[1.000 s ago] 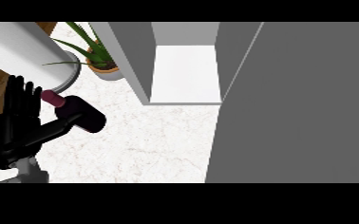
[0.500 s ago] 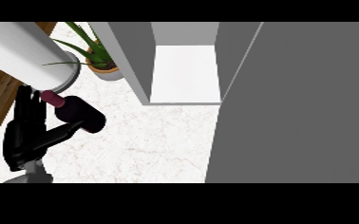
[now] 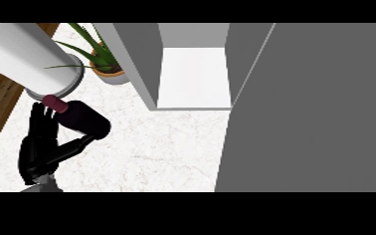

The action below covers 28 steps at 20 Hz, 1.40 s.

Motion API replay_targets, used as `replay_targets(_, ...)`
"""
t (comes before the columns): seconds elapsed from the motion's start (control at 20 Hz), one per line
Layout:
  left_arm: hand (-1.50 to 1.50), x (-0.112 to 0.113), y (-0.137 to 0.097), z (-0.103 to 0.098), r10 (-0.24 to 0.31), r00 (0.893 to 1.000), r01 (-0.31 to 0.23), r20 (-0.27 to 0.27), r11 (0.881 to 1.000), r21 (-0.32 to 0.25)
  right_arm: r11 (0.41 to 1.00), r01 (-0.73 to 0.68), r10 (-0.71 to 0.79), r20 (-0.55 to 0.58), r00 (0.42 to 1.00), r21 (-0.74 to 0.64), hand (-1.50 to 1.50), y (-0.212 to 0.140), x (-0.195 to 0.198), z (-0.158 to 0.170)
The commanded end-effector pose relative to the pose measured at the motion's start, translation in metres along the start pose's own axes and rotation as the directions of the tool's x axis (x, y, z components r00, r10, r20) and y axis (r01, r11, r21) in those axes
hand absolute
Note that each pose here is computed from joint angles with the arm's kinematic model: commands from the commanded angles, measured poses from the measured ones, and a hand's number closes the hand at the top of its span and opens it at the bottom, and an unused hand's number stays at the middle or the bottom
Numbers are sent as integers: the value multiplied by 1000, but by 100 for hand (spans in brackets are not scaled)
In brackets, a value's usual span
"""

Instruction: Pick up the wine, place it into the cabinet and close the cabinet

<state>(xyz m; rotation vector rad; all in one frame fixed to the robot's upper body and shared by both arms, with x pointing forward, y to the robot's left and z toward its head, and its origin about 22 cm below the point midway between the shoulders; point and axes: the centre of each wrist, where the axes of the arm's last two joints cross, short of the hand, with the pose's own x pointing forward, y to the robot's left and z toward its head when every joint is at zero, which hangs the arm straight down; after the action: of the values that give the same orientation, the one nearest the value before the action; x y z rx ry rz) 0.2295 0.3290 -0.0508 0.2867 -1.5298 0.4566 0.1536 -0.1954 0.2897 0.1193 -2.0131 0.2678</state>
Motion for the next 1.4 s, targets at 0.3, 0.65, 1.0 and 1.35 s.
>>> replay_targets(0.3,-150,-45,-4,-4,73,997,-72,-19,997,3,997,42,-41,-13,999,72,-150,-2,13,23)
replay_targets(0.65,-150,-66,21,-14,123,991,-124,-43,992,-21,998,44,-44,-4,999,52,-150,-3,16,17)
replay_targets(1.0,-150,-80,12,-18,97,995,-98,-25,994,-44,997,57,-57,0,998,50,-150,4,17,10)
replay_targets(1.35,150,-72,22,-37,200,980,-200,-8,978,-65,998,54,-53,-6,999,46,-150,-4,8,17)
